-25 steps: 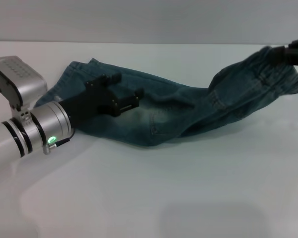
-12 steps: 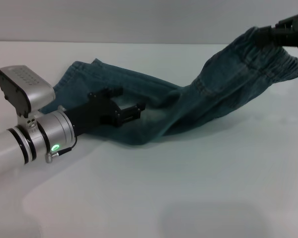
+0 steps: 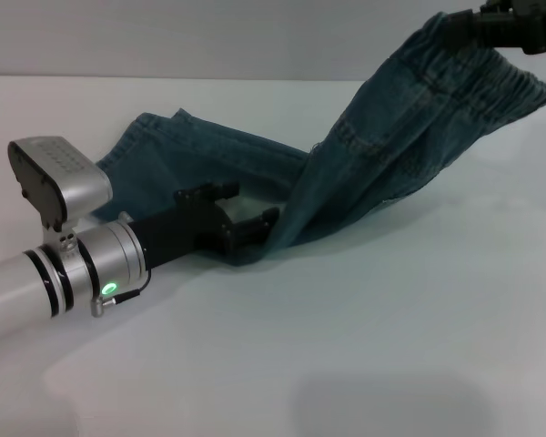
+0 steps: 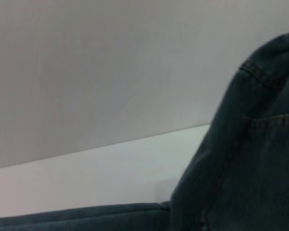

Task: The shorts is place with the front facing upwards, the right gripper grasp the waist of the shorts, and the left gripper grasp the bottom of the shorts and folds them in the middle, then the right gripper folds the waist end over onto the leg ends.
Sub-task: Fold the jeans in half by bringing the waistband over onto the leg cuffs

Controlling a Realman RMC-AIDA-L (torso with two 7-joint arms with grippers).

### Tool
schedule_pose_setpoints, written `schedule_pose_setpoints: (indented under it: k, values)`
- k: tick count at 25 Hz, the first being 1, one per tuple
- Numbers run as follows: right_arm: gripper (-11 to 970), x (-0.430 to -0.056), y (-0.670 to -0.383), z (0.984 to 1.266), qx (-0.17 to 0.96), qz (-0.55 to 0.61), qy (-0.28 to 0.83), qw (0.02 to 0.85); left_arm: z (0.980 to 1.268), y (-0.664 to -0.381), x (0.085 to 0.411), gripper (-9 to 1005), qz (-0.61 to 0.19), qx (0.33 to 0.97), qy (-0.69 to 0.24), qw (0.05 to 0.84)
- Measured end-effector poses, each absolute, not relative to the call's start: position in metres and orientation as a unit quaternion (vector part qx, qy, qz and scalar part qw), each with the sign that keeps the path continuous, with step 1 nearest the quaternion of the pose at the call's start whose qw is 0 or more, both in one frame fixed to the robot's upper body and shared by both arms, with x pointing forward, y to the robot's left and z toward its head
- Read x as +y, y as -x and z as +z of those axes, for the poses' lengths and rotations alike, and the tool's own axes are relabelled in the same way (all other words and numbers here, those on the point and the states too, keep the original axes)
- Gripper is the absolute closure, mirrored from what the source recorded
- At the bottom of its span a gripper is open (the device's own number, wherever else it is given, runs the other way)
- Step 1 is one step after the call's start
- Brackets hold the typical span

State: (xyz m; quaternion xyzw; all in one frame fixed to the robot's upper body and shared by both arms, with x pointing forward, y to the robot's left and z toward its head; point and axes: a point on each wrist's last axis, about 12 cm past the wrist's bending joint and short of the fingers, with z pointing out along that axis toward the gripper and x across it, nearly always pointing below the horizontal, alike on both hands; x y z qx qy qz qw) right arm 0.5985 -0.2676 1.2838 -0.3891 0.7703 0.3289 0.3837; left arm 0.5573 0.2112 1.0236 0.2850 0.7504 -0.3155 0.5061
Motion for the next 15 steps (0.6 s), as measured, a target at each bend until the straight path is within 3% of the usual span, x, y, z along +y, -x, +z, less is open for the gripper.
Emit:
schedule_pose_setpoints:
  k: [15]
  values:
    - [956,-0.24,-0.614,1.286,0.753,0.363,0.397,0.38,1.024,-0.55,0.203,183,-0.347,0.739,-0.293,0.497]
